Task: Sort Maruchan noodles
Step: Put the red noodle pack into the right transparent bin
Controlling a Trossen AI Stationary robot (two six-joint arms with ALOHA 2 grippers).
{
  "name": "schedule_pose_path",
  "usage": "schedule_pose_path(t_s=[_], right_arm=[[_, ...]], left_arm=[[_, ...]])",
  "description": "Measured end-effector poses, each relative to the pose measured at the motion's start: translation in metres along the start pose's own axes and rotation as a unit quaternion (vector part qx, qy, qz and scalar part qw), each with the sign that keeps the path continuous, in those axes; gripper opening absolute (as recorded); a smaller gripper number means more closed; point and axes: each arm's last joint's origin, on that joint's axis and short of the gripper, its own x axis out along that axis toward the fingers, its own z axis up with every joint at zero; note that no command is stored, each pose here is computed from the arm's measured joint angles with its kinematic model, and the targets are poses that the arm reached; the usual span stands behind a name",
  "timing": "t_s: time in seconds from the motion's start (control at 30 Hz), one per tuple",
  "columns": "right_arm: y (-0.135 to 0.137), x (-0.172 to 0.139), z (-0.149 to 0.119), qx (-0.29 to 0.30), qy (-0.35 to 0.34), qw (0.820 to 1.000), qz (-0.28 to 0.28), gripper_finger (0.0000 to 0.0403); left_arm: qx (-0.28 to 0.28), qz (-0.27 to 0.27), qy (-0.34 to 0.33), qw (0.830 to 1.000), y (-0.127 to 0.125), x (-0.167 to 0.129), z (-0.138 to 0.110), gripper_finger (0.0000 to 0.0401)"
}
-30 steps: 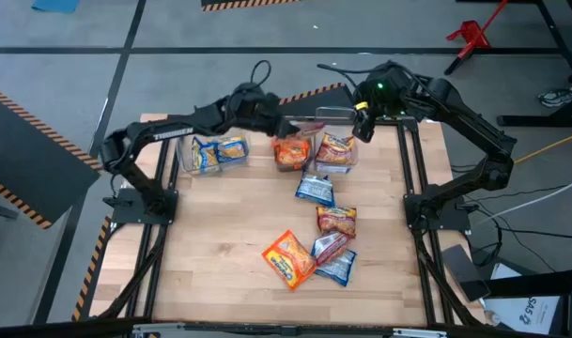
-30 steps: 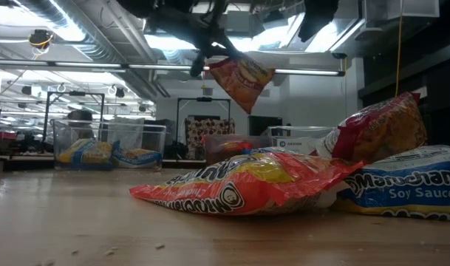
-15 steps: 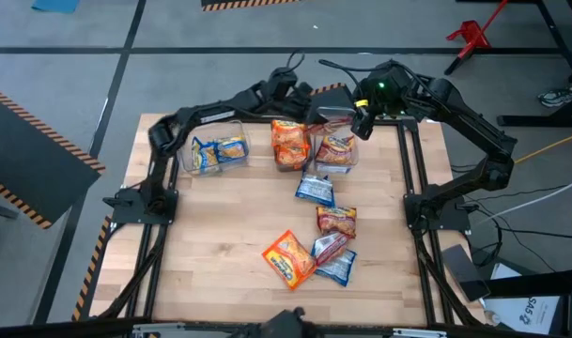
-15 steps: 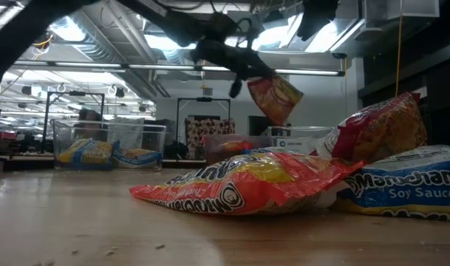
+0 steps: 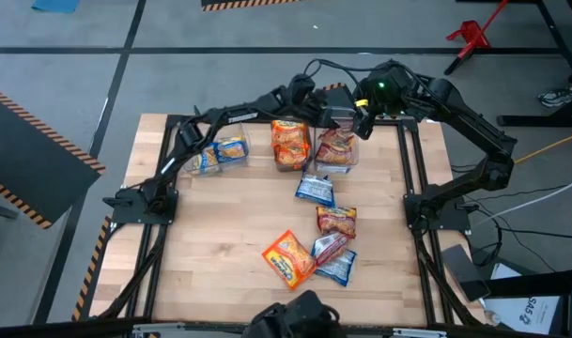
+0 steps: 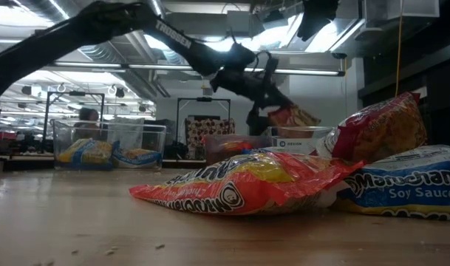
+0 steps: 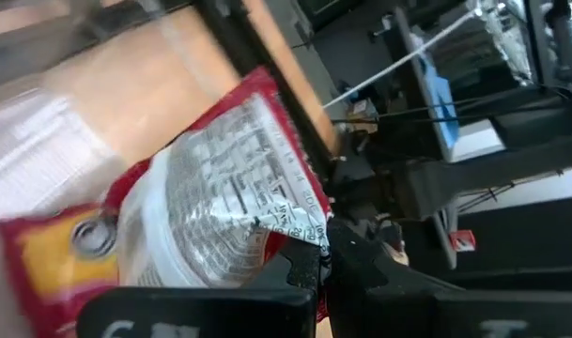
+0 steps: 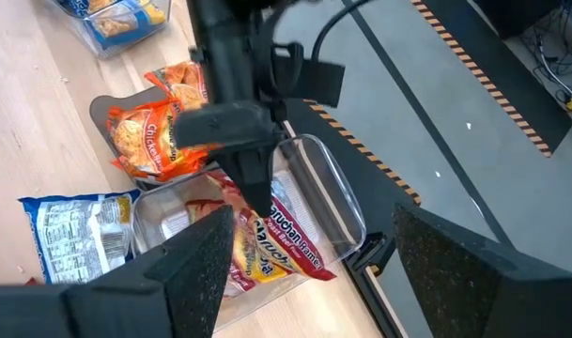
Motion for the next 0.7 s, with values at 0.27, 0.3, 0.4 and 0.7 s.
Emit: schedule_pose_path(t_s=[0.27,0.3,0.4,0.7], right_arm=[[0.000,0.000,0.000,0.000,0.000,1.000,0.000,0.0278],[0.000,0.000,0.000,0.000,0.000,1.000,0.000,0.0278],[0.000,0.000,0.000,0.000,0.000,1.000,0.000,0.0278],[0.000,0.000,0.000,0.000,0.001,1.000,0.001,0.0278]], left_arm=[[-0.007,0.042,-0.024,0.999,0.021,0.004,0.001,0.0015],[-0.002,0.051,-0.033,0.998,0.023,0.002,0.003,0.0021],[-0.007,0.092,-0.073,0.993,0.034,-0.008,0.013,0.0041],[-0.018,0.122,-0.110,0.986,0.052,-0.029,0.031,0.0084]])
